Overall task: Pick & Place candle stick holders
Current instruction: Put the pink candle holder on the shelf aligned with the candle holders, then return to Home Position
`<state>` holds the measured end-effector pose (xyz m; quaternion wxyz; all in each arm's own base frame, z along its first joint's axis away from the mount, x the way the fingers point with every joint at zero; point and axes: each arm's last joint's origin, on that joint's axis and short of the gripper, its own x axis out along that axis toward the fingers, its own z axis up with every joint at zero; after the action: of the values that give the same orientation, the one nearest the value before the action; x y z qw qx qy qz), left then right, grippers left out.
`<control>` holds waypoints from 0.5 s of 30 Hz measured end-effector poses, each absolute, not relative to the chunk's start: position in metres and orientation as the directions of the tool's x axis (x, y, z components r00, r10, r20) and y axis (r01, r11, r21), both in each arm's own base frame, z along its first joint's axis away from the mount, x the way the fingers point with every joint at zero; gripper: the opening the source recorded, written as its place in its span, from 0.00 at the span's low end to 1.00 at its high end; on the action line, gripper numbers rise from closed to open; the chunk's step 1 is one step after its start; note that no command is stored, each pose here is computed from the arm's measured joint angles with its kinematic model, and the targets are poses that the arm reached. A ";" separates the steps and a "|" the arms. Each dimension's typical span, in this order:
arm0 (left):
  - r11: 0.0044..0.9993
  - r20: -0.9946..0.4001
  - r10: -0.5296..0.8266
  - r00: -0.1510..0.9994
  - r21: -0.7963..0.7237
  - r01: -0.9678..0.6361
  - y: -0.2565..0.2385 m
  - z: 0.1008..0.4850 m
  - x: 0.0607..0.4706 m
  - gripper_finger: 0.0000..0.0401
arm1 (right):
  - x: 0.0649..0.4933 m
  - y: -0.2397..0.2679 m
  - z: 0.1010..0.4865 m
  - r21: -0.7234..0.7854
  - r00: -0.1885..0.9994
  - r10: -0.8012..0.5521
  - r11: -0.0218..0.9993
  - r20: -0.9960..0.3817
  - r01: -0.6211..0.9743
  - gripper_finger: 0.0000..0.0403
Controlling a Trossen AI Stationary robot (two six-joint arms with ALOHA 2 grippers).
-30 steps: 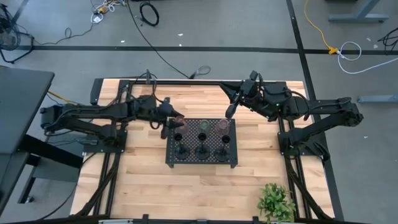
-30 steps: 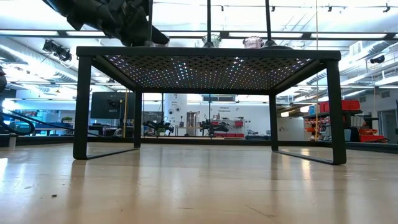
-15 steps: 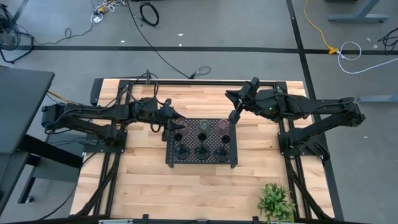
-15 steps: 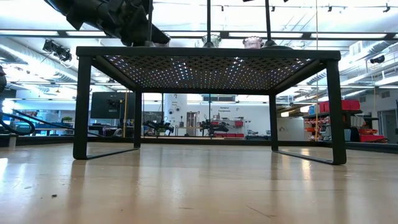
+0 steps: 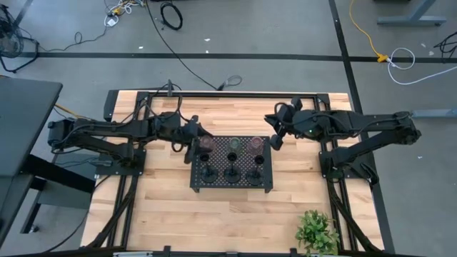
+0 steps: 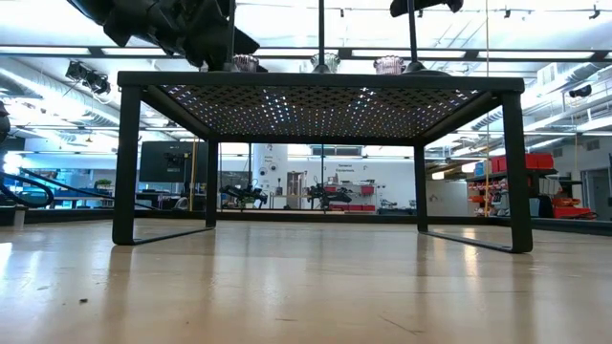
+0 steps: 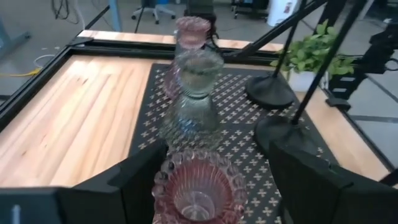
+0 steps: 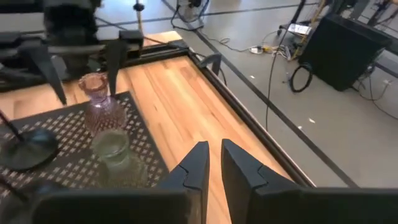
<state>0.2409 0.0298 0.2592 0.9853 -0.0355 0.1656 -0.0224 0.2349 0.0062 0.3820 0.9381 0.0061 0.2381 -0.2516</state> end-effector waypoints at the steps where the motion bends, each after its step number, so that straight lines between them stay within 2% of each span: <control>1: 0.996 -0.320 -0.059 0.946 -0.077 0.036 0.030 0.260 0.241 0.69 | 0.233 0.008 0.380 -0.112 0.762 -0.465 0.876 -0.451 0.469 0.10; 6: 0.998 -0.278 -0.041 0.960 -0.054 0.027 0.029 0.269 0.236 0.69 | 0.217 0.009 0.354 -0.109 0.756 -0.478 0.868 -0.448 0.484 0.10; 8: 0.998 -0.258 -0.037 0.965 -0.050 0.025 0.029 0.273 0.232 0.69 | 0.208 0.009 0.341 -0.066 0.773 -0.466 0.870 -0.429 0.488 0.10; 15: 0.999 -0.152 -0.032 0.988 0.004 0.033 0.026 0.298 0.208 0.69 | 0.175 0.009 0.301 0.122 0.912 -0.311 0.928 -0.267 0.353 0.10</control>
<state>0.2079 0.0257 0.2979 0.9970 0.0033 0.0763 -0.0162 0.1746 0.0088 0.3008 0.9741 0.0840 0.1225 -0.1704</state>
